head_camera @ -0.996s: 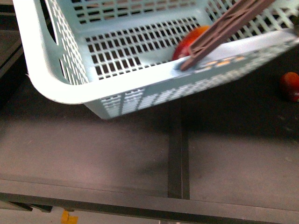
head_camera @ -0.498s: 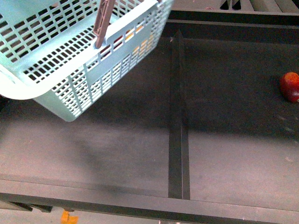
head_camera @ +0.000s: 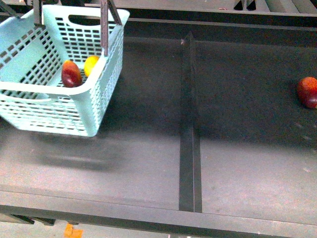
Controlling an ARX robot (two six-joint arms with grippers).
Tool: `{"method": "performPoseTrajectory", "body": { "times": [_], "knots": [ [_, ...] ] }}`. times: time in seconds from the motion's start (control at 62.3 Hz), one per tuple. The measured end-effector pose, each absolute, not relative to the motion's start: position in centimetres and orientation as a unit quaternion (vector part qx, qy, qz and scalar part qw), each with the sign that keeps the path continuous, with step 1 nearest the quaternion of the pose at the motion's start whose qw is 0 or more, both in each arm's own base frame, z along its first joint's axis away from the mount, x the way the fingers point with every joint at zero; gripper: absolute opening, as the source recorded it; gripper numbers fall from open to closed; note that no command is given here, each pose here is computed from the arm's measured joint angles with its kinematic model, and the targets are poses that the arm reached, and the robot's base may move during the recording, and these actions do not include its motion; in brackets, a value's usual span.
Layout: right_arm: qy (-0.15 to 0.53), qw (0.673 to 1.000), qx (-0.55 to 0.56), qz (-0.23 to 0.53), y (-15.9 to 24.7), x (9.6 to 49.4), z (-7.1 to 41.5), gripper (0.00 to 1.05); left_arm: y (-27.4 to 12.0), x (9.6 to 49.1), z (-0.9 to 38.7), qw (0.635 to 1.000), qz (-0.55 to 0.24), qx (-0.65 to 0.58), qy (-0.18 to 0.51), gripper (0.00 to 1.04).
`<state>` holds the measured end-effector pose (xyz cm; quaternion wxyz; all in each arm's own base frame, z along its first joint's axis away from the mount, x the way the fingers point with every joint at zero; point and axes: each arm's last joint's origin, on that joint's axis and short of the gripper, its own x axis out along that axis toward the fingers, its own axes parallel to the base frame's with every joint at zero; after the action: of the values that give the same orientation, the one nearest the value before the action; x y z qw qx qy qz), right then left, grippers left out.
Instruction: Pick lemon and mango into basket
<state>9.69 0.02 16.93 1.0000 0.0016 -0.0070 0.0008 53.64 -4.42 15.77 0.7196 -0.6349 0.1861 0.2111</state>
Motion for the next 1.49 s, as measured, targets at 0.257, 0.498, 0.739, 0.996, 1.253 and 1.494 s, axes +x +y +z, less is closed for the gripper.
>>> {"method": "performPoseTrajectory", "body": {
  "times": [0.257,0.498,0.739,0.996,1.253,1.494],
  "knots": [
    [-0.007,1.0,0.001,0.001,0.0,9.7,16.9,0.96,-6.4,52.1,14.7,0.72,0.2,-0.625,0.226,0.04],
    [-0.007,1.0,0.001,0.001,0.0,9.7,16.9,0.96,-6.0,51.0,15.2,0.72,0.203,-0.621,0.235,0.34],
    [-0.007,1.0,0.001,0.001,0.0,9.7,16.9,0.96,-3.8,46.7,20.9,0.729,0.229,-0.622,0.173,0.82],
    [-0.007,1.0,0.001,0.001,0.0,9.7,16.9,0.96,-1.8,40.6,25.7,0.831,0.145,-0.515,0.148,0.87],
    [-0.007,1.0,0.001,0.001,0.0,9.7,16.9,0.96,-0.6,31.2,22.0,0.998,-0.009,-0.063,-0.008,0.33],
    [-0.007,1.0,0.001,0.001,0.0,9.7,16.9,0.96,0.0,24.8,19.2,1.0,0.0,-0.011,0.006,0.03]
  ]
}}
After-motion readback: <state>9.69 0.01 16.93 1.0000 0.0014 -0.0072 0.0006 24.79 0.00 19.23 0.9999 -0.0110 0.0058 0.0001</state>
